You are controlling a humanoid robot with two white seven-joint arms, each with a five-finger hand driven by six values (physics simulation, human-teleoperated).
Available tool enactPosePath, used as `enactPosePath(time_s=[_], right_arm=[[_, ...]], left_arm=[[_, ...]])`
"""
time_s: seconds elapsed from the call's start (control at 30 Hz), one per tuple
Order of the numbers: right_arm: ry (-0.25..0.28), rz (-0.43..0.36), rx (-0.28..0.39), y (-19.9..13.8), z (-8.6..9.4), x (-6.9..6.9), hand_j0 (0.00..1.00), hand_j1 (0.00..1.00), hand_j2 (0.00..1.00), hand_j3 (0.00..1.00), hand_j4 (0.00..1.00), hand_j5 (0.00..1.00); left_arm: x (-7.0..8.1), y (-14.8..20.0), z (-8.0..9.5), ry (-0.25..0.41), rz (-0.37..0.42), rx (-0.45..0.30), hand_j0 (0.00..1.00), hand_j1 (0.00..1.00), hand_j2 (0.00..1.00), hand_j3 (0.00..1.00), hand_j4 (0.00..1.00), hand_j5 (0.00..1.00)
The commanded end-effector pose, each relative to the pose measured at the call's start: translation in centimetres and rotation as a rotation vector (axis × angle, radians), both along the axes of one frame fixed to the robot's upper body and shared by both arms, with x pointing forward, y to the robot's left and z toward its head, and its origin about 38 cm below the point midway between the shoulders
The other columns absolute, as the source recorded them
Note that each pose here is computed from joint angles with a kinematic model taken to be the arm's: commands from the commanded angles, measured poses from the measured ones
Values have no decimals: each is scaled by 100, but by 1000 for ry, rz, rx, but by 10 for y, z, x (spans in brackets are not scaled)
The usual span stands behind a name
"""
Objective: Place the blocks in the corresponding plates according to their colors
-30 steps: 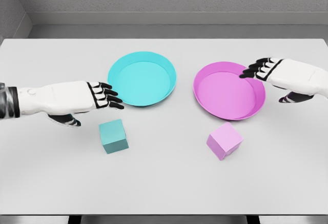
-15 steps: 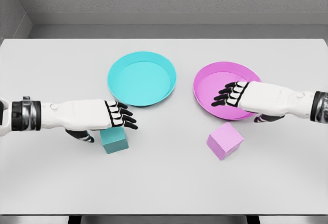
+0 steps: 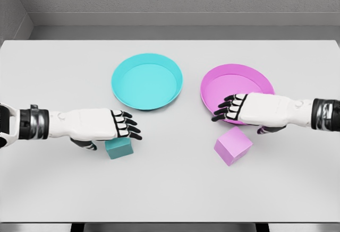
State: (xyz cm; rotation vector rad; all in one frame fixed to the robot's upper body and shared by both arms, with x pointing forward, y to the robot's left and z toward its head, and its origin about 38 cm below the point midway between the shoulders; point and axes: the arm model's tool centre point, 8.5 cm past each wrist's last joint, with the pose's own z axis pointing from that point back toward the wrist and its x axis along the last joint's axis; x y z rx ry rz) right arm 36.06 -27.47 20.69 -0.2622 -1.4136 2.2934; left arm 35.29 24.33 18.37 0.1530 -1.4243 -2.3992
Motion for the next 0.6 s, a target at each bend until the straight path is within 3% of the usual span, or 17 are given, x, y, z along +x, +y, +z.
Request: enactPosePath(time_s=[0.0, 0.2, 0.37, 0.47, 0.57], right_arm=[[31, 14, -5, 4, -9, -4, 100, 100, 100, 100, 100, 100], [86, 40, -47, 5, -26, -14, 100, 100, 100, 100, 100, 100], [122, 71, -77, 9, -37, -20, 100, 100, 100, 100, 100, 100], [122, 72, -77, 10, -37, -20, 100, 100, 100, 100, 100, 100], [124, 76, -68, 13, -38, -20, 100, 100, 100, 100, 100, 100]], left_arm=[[-1, -5, -3, 7, -8, -7, 100, 100, 100, 100, 100, 100], [-2, -8, -5, 4, -17, -1, 97, 97, 97, 97, 97, 97], [-3, -13, -7, 4, -28, -3, 65, 65, 65, 65, 65, 65], [-3, -12, -7, 5, -28, -1, 53, 53, 53, 53, 53, 53], [-4, -13, -9, 9, -31, 2, 48, 48, 48, 48, 48, 48]])
